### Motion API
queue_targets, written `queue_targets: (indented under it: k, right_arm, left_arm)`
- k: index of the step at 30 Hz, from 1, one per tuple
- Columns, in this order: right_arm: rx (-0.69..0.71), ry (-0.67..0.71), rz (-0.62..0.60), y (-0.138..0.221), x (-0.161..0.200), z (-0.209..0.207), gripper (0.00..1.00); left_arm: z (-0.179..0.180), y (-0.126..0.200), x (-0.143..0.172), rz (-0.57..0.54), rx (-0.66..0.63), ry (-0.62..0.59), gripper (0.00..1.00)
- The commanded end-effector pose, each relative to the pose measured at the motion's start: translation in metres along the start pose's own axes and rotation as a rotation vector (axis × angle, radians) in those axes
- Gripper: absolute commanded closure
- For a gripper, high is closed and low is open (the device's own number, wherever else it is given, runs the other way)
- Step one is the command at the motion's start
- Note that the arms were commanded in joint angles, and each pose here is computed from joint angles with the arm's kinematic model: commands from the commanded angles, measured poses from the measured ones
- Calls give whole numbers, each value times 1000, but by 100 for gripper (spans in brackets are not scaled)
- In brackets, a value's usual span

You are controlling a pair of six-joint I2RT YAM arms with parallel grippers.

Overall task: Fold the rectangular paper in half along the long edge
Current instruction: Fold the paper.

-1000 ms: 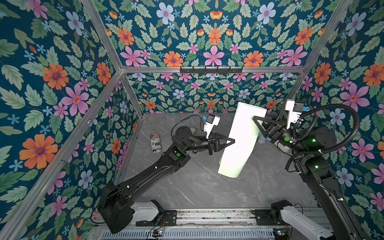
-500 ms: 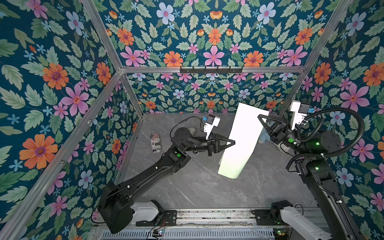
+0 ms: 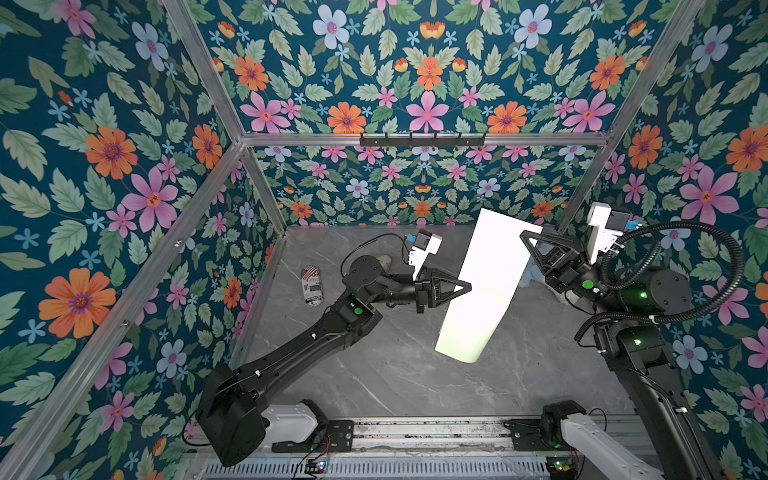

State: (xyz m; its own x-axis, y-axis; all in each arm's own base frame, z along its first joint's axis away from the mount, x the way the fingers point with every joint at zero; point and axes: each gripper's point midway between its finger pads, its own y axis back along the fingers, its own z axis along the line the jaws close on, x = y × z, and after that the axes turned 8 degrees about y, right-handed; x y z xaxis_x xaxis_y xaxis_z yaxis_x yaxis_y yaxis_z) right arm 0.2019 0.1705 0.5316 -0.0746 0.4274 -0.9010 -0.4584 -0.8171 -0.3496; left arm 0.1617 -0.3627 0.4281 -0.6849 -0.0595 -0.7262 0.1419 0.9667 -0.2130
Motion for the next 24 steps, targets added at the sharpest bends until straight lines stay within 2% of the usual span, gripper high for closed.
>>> queue_targets:
  k: [1,2,3,4,6,13,18,21,22,24]
  right_arm:
    - [-23,31,-29,1,-7,7,100]
    - [-24,26,-27,1,-7,6,92]
    - [-33,20,-20,0,-5,7,70]
    - [-39,10,-14,0,-2,7,60]
    - [-46,-5,-6,1,2,6,57]
    - [-69,-60,23,7,19,8,60]
    - [-89,-82,23,12,24,13,72]
    - [-109,-84,18,14,22,19,73]
    - [-119,-86,16,14,22,21,77]
    - [-126,-90,15,15,22,22,93]
  left_arm:
    - [-10,0,-3,-5,33,-43,100]
    - [-10,0,-3,-6,32,-43,100]
    - [-11,0,-3,-9,33,-44,100]
    - [-12,0,-4,-12,35,-48,100]
    - [-14,0,-7,-20,41,-54,100]
    - [-24,-2,-17,-38,69,-78,100]
    - [-23,-5,-19,-42,78,-78,100]
    - [-21,-6,-20,-43,77,-74,100]
    - [-22,-6,-20,-44,79,-76,100]
    - [-22,-5,-20,-47,79,-76,100]
